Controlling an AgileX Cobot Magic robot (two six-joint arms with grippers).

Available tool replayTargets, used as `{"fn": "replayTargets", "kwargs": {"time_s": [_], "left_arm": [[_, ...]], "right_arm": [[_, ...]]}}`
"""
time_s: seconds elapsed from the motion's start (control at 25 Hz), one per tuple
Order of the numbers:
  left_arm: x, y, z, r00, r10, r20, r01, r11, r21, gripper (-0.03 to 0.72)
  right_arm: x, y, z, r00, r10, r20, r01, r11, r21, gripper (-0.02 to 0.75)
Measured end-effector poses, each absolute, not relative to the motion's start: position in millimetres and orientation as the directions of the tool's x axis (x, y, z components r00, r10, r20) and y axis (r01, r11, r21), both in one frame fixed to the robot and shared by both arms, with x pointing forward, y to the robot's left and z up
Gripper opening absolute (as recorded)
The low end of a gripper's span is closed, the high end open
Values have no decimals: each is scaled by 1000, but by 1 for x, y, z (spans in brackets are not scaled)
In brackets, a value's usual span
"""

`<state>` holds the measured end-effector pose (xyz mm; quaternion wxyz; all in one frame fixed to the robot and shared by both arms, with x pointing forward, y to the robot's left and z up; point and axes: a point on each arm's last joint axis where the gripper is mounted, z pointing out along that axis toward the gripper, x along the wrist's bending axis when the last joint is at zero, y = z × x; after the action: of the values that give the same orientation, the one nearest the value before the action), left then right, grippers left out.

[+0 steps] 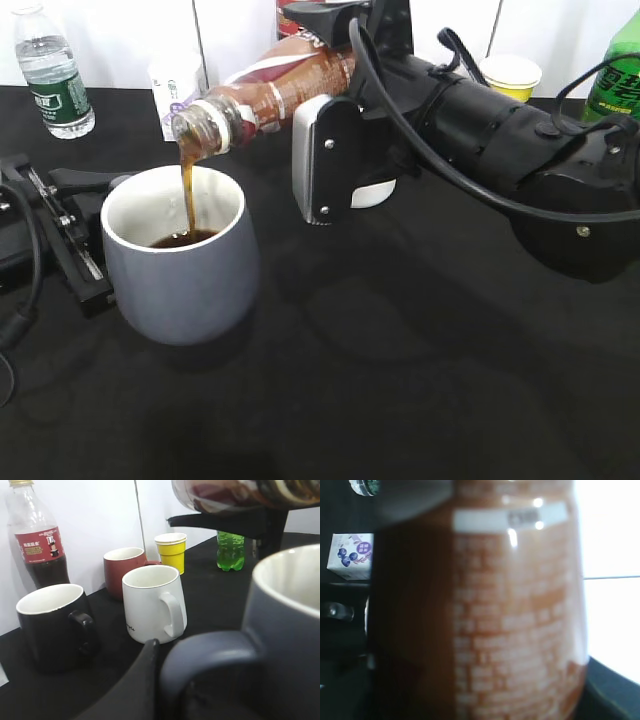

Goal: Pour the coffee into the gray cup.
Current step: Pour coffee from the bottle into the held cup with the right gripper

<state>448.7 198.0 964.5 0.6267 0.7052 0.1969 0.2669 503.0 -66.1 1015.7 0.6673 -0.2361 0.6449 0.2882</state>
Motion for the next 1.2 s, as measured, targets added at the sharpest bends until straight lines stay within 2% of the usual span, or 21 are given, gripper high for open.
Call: {"fn": "replayTargets", "kwargs": {"time_s": [1.2], "left_arm": [[449,198,964,779,613,131,-55,-142,988,44]], "right_arm": [[503,-66,1016,48,34,-998,-688,726,-8,532]]}}
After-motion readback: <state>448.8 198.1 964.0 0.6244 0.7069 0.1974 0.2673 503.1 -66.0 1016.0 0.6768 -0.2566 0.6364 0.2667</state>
